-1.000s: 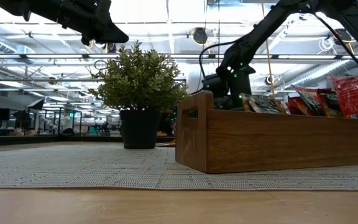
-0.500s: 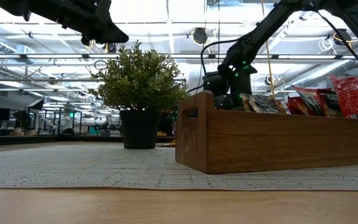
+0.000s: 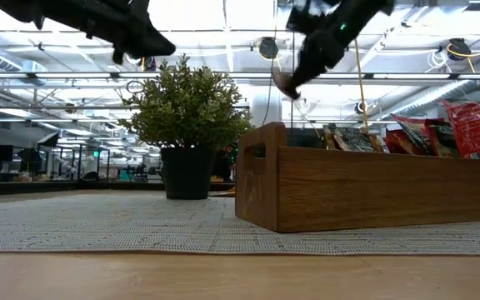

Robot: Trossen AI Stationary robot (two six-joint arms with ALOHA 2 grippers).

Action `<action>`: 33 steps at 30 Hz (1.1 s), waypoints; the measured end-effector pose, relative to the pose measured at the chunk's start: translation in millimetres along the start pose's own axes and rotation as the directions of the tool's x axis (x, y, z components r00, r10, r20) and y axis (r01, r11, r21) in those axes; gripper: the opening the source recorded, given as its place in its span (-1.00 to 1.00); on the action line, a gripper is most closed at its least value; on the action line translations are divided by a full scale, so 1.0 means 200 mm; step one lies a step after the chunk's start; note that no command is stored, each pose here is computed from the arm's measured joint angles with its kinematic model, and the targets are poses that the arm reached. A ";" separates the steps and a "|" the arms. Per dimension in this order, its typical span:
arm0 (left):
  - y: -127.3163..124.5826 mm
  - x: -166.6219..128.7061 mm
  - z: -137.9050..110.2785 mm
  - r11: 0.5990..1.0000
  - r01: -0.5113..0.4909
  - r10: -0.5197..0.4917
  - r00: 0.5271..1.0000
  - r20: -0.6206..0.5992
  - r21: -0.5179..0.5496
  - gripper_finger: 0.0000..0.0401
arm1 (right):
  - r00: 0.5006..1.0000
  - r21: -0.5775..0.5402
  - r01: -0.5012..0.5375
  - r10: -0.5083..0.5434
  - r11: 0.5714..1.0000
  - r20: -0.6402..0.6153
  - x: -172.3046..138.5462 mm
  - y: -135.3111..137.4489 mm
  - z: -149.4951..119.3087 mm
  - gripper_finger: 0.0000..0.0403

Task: Pick & Place Tea
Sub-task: Put the apple tea sachet into the brown organizer

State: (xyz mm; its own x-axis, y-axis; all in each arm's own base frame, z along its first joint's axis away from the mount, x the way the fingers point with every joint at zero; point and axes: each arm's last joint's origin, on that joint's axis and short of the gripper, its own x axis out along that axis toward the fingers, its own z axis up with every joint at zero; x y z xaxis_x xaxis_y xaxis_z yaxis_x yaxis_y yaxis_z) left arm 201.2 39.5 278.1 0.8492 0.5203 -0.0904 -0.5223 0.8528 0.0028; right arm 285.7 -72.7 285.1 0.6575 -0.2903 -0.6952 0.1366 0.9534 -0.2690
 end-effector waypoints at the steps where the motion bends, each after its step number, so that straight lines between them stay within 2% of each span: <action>1: -0.01 0.01 0.00 0.999 0.032 -0.032 0.999 0.003 -0.021 -0.77 | 0.998 -0.031 0.024 -0.022 0.999 0.054 -0.01 0.06 0.00 -1.00; 6: -0.11 0.10 -0.03 0.957 0.267 -0.262 0.963 0.055 -0.110 -0.77 | 0.959 -0.135 0.138 -0.098 0.981 0.267 0.02 0.30 -0.07 -1.00; 11: -0.27 0.22 -0.03 0.936 0.332 -0.330 0.943 0.040 -0.114 -0.74 | 0.885 -0.180 0.284 -0.185 0.942 0.427 0.07 0.42 -0.10 -1.00; 14: -0.37 0.30 0.02 0.945 0.323 -0.323 0.946 0.018 -0.053 -0.58 | 0.847 -0.153 0.335 -0.226 0.930 0.481 0.07 0.44 -0.08 -1.00; 17: -0.47 0.37 0.09 0.958 0.285 -0.284 0.958 -0.029 0.018 -0.35 | 0.823 -0.121 0.342 -0.235 0.932 0.517 0.05 0.43 -0.06 -1.00; 23: -0.57 0.46 0.15 0.969 0.218 -0.205 0.972 -0.112 0.118 0.05 | 0.791 -0.078 0.346 -0.246 0.935 0.560 0.02 0.43 -0.03 -1.00; 27: -0.58 0.50 0.13 0.972 0.189 -0.170 0.976 -0.137 0.138 0.15 | 0.795 -0.092 0.343 -0.237 0.935 0.558 0.02 0.44 -0.03 -1.00; 33: -0.55 0.53 0.13 0.978 0.162 -0.145 0.981 -0.127 0.132 0.09 | 0.790 -0.094 0.335 -0.225 0.938 0.571 0.01 0.46 -0.03 -1.00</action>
State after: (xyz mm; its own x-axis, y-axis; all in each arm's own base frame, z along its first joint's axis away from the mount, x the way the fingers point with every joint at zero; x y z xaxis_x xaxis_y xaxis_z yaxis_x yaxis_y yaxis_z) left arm 350.7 1.3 294.5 0.8990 0.3810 -0.2160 -0.3628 0.9241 0.1200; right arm 295.6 14.2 254.9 0.9115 -0.3969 -0.1085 0.2784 0.7890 -0.5477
